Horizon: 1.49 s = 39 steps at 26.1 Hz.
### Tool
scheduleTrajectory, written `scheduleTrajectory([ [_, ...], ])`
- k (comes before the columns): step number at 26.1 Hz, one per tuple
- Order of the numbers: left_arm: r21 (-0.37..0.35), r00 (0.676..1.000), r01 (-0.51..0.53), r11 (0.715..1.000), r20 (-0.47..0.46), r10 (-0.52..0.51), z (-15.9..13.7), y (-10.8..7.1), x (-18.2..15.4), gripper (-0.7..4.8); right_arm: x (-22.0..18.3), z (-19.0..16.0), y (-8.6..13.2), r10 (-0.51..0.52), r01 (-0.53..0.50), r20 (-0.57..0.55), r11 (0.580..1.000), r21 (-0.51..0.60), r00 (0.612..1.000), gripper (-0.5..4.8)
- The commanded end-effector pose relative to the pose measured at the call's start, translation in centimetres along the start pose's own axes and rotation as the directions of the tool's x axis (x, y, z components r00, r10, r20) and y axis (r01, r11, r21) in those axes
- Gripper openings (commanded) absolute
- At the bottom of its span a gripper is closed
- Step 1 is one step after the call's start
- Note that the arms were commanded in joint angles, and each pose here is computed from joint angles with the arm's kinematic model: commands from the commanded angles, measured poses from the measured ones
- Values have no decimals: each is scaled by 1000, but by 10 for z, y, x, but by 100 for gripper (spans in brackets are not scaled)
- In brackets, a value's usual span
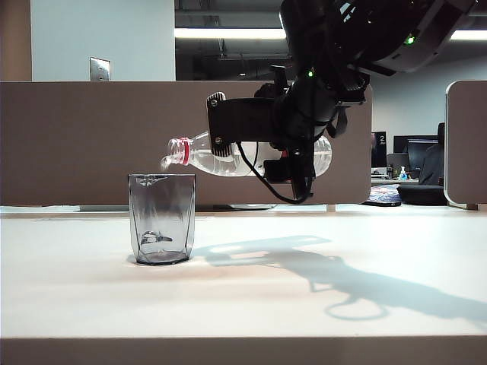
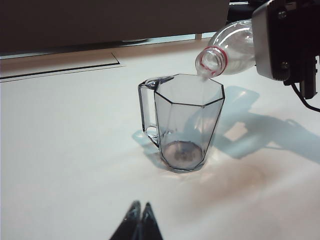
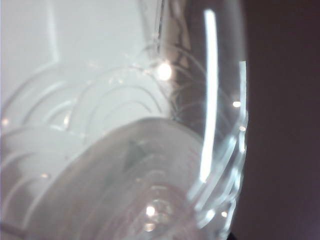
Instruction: Pick up the mineral water bottle on the table and pour water into the mug until it's half full.
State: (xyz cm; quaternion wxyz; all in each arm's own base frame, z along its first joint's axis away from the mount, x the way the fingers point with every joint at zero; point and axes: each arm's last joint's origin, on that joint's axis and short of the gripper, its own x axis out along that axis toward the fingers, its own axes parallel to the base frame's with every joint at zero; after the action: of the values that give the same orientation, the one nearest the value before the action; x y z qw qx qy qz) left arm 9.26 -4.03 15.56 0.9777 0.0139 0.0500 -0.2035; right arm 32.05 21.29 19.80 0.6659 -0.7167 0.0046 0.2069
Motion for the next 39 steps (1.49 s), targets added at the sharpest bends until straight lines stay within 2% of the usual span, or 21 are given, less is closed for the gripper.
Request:
scheduleTrajectory([
  [1,0,1000,1,1000,15,-1,2,0,0,-5,-2,1,-16,-87,87,2,996,-14,996,305],
  [39,0,1000,1,1000,15,-1,2,0,0,-5,-1,1,-21,-105,105,-1,993,-51,995,305],
])
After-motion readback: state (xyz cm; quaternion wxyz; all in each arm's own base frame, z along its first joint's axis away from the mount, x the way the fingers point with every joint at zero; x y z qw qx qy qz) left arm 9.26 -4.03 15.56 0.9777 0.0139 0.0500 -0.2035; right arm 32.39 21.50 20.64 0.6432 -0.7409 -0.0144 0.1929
